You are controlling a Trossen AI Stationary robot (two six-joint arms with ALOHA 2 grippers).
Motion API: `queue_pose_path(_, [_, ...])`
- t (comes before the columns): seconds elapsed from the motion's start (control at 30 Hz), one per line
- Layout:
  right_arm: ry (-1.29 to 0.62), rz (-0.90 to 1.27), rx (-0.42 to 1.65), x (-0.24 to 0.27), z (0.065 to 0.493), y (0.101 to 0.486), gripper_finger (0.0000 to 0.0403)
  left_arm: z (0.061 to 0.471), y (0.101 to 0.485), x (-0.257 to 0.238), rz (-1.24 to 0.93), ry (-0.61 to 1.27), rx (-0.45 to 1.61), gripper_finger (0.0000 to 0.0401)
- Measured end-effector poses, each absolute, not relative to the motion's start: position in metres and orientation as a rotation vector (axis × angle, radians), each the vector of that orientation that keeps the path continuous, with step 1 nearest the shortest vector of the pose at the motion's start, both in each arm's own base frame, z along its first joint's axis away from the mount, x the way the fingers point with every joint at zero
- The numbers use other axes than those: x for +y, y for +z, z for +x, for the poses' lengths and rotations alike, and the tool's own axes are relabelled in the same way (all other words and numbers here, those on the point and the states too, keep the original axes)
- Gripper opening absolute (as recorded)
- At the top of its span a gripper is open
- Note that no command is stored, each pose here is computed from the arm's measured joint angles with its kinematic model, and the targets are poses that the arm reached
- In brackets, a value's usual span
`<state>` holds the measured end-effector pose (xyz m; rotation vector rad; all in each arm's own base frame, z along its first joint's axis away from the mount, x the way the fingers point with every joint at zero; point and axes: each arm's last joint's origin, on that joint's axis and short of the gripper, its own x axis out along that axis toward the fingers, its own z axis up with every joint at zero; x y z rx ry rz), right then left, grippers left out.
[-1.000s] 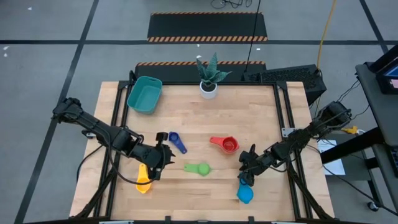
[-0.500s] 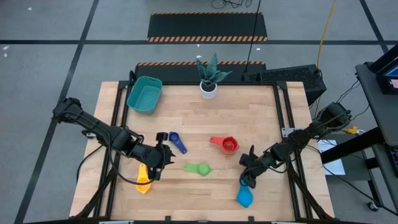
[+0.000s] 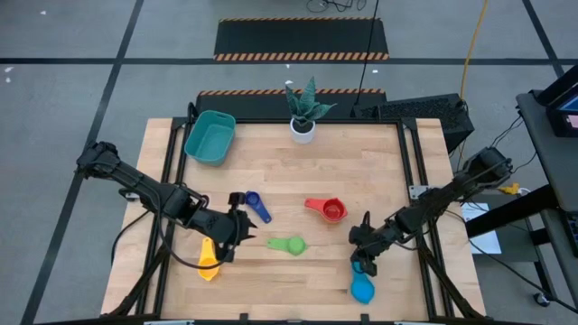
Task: Nest measuring cups in basket
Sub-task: Stack the light blue measuring cup on top of the orange measuring cup
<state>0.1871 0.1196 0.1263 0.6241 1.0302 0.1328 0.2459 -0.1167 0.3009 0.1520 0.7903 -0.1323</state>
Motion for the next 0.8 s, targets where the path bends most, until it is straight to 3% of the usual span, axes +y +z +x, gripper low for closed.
queue_pose_path(0.37, [0.012,0.428,0.610,0.103,0.182,0.175,0.0000,0.257,0.310,-0.113,0.151,-0.139,0.662,0.0118])
queue_pose_path(0.8, [-0.145,0.168,0.351,0.111,0.199,0.225,0.0000,0.293,0.296,-0.113,0.146,-0.110,0.573,0.0118])
